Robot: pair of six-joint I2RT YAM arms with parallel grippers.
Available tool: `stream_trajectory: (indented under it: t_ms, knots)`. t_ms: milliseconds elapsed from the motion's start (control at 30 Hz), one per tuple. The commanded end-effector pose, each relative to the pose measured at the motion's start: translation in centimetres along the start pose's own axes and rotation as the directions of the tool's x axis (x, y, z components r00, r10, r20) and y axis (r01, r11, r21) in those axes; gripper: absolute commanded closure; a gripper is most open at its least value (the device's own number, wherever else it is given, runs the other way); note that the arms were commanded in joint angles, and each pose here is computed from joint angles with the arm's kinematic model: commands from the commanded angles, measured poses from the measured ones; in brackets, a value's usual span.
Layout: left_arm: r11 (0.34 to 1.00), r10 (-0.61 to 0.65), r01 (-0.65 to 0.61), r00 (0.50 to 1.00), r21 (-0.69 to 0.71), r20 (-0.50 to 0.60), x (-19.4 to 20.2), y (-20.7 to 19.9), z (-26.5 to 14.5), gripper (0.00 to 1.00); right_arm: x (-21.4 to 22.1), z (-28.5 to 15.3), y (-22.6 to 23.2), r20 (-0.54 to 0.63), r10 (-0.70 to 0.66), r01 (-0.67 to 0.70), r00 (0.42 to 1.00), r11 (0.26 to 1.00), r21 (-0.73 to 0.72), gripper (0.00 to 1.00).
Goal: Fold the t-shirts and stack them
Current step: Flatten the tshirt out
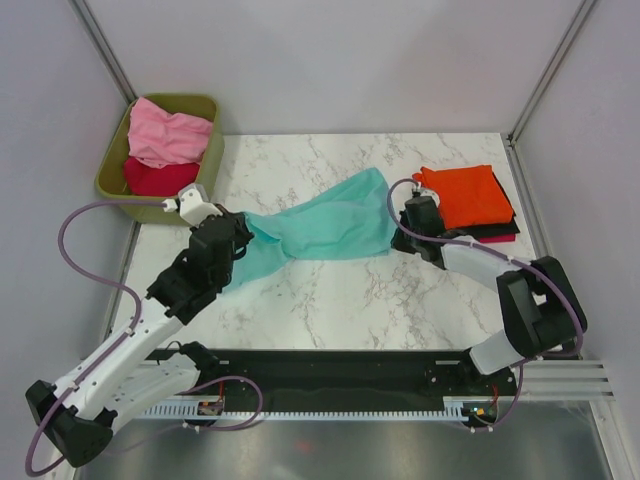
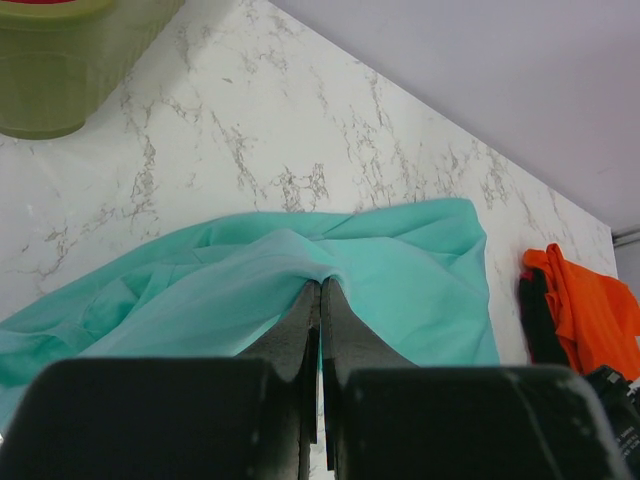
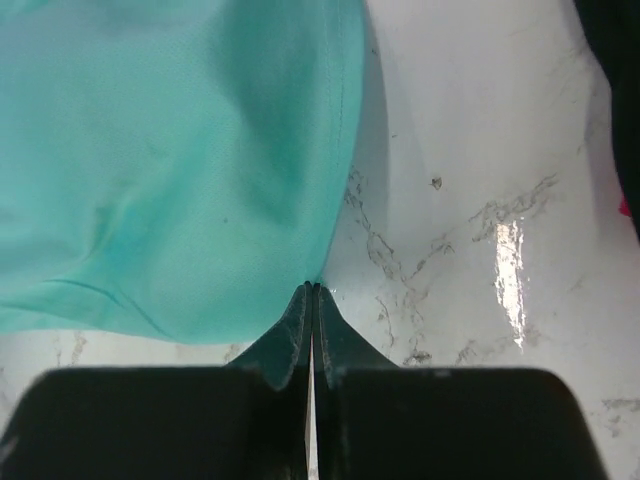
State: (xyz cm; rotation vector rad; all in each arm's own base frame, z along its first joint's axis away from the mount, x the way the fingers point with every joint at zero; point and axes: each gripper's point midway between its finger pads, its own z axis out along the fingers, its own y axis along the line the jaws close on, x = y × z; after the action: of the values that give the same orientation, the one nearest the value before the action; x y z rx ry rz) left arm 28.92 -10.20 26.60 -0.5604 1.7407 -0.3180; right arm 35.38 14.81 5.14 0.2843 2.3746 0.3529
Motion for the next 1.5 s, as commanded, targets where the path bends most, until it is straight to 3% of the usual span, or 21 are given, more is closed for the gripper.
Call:
stream_trajectory:
  t_ms: [0,167,367,567,733,833,867,933,1033,1333,1467]
  knots:
    - [0.998,-0.060,0.060,0.997,0.005,0.056,-1.5,-0.1,-0.2,0.98,-3.5,-3.4,1.5,0.129,0.004,0.003,0.992,0.999,-0.054,1.00]
    - [0.998,-0.068,0.067,0.996,0.009,0.062,-1.6,0.1,-0.5,0.98,-5.5,-7.0,1.2,0.220,-0.003,0.014,0.975,0.999,-0.050,1.00]
    - [0.997,-0.073,0.073,0.995,0.012,0.060,-1.5,0.2,-0.6,0.98,-6.5,-7.1,1.0,0.234,-0.019,0.023,0.972,1.000,-0.012,1.00]
    - [0.998,-0.068,0.069,0.996,-0.007,0.061,-1.2,0.3,-0.2,0.98,-6.3,-2.2,2.2,0.127,-0.032,0.031,0.991,0.999,0.009,0.98]
    - [0.997,-0.062,0.065,0.996,-0.039,0.066,-0.9,0.7,0.3,0.98,-7.4,0.3,4.5,0.106,-0.032,0.036,0.994,0.999,-0.038,0.92]
    - [0.996,-0.056,0.060,0.996,-0.064,0.066,-0.4,1.0,0.8,0.98,-6.7,1.8,5.3,0.069,-0.041,0.047,0.997,0.996,-0.079,0.78]
    - [0.996,-0.048,0.053,0.997,-0.076,0.069,-0.3,1.2,1.0,0.98,-6.3,2.1,5.4,0.058,-0.048,0.053,0.997,0.995,-0.087,0.68]
    - [0.995,-0.032,0.037,0.998,-0.092,0.060,0.1,1.2,1.4,0.98,-5.6,2.2,5.5,0.038,-0.053,0.057,0.998,0.993,-0.106,0.65]
    - [0.995,-0.018,0.023,0.999,-0.102,0.045,0.7,1.1,1.9,0.98,-5.8,1.2,5.1,0.066,-0.060,0.066,0.996,0.992,-0.105,0.48]
    - [0.991,-0.002,0.009,0.998,-0.132,0.055,0.8,1.7,2.1,0.98,-4.0,0.4,2.8,0.070,-0.081,0.084,0.994,0.995,-0.051,0.47]
    - [0.991,0.004,0.003,0.998,-0.134,0.057,0.8,1.7,2.2,0.98,-4.5,-0.1,1.8,0.097,-0.055,0.057,0.994,0.998,-0.019,0.30]
